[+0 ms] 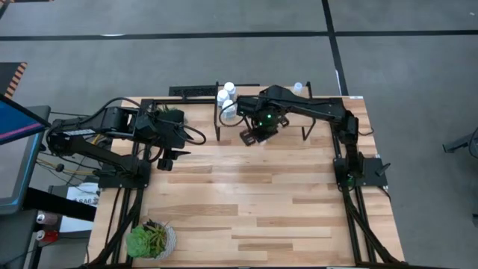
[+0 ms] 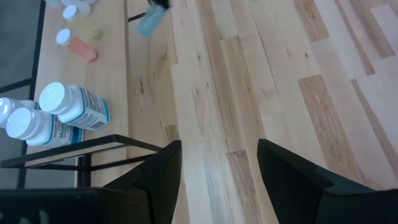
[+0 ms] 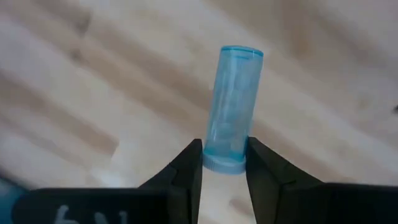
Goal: Pick and place medicine bottles onto shelf by color
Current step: Put the blue pill bottle on the shelf
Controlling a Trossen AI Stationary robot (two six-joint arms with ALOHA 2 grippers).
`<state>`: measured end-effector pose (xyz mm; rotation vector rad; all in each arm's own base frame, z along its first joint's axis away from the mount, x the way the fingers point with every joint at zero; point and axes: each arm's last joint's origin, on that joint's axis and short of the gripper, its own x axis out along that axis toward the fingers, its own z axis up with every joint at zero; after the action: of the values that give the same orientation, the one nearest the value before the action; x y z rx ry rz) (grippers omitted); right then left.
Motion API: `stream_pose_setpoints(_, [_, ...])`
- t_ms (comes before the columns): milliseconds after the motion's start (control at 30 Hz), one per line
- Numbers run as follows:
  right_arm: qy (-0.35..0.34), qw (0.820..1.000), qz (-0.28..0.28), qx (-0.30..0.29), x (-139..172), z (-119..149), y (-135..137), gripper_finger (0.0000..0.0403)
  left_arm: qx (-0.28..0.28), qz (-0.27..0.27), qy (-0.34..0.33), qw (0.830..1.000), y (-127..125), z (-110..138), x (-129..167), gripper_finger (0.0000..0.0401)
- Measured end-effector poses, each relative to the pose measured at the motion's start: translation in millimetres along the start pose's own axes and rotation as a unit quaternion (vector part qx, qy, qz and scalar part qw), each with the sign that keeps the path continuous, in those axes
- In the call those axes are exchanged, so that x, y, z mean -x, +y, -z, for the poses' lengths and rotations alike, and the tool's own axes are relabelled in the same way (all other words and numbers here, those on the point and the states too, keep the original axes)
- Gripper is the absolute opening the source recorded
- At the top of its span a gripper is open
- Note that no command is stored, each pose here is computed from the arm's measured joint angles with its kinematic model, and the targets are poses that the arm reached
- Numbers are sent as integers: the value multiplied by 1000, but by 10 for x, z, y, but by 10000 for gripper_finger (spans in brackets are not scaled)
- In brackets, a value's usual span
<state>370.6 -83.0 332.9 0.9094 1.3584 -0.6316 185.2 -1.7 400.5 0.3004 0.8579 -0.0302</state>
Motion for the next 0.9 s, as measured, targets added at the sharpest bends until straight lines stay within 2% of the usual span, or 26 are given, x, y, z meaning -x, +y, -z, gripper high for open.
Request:
stream_pose_setpoints(233, [66,996,-41,37,-99,244,233,112,2,0,0,1000,0,0,1,197])
stream_pose_setpoints(433, [97,991,-48,79,-170,562,466,111,-1,0,0,1000,0,0,1,197])
stream_pose_setpoints(533, [141,987,-36,74,-331,710,517,110,-8,0,0,1000,0,0,1,197])
stream_pose_setpoints(733, [258,963,-36,69,-714,933,522,109,-10,0,0,1000,0,0,1,197])
stream_pose_setpoints(900, [328,943,-20,55,-1029,1102,457,109,-10,0,0,1000,0,0,1,197])
